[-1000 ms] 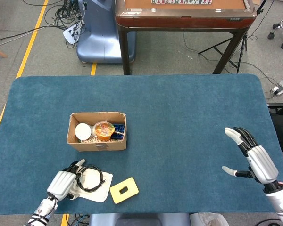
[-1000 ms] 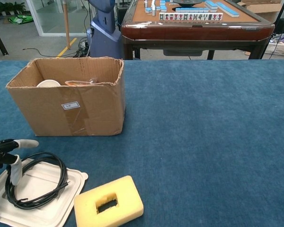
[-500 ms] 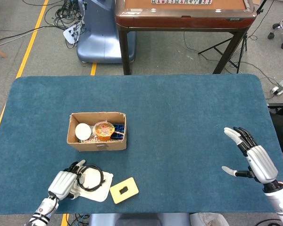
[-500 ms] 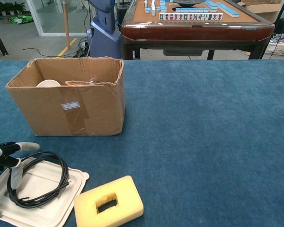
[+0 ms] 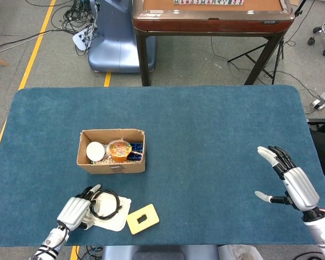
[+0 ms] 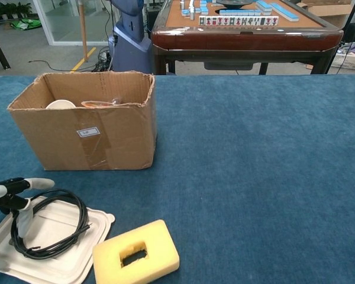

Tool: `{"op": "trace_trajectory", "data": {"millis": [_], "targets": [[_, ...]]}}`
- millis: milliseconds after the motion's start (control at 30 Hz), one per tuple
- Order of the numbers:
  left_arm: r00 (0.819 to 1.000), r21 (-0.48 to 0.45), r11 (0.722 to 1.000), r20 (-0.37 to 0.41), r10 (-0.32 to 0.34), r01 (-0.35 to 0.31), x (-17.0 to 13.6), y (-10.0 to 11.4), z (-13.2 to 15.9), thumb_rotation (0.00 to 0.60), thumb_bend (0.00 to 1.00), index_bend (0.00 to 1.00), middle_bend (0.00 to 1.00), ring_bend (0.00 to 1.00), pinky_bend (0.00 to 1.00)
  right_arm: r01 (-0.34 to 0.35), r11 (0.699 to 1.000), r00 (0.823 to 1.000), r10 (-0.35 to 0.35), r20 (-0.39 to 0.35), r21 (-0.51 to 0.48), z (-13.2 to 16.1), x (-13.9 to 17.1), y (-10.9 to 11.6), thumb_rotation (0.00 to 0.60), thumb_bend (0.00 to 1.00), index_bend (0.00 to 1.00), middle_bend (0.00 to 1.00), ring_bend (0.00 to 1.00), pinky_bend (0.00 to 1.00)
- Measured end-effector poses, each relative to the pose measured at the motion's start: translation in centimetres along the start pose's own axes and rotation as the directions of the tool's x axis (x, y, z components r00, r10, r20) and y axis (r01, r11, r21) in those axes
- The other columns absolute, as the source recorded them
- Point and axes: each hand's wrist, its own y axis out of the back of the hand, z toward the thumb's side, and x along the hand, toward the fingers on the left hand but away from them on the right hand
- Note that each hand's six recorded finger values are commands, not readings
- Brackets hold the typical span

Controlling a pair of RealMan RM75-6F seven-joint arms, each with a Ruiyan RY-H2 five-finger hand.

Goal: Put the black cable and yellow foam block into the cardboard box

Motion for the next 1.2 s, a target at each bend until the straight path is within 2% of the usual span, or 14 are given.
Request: {"op": "trace_trajectory", "data": {"millis": [467,1200], "targets": [[1.0,0.012,1.0,0.001,-0.023,0.023,0.75,-0.44,0.32,0.6,0.17,0.5,0.03,0.04,0.27,0.006,1.0,1.0,-0.006,-0.001,-0.004,-0.04,0.13,0.27,0.6,0.0,0.1,0.1,0.0,0.0],[0.999,0.011,0.999,0.001,-0.034,0.034,0.83,-0.6,0.21,0.6,0.44,0.51,0.03,0.04,0.27,0.002,1.0,1.0,-0.002,0.0,-0.005,-0.05,0.02,0.16,0.6,0.0,0.1,0.1,0.0,0.0]]}}
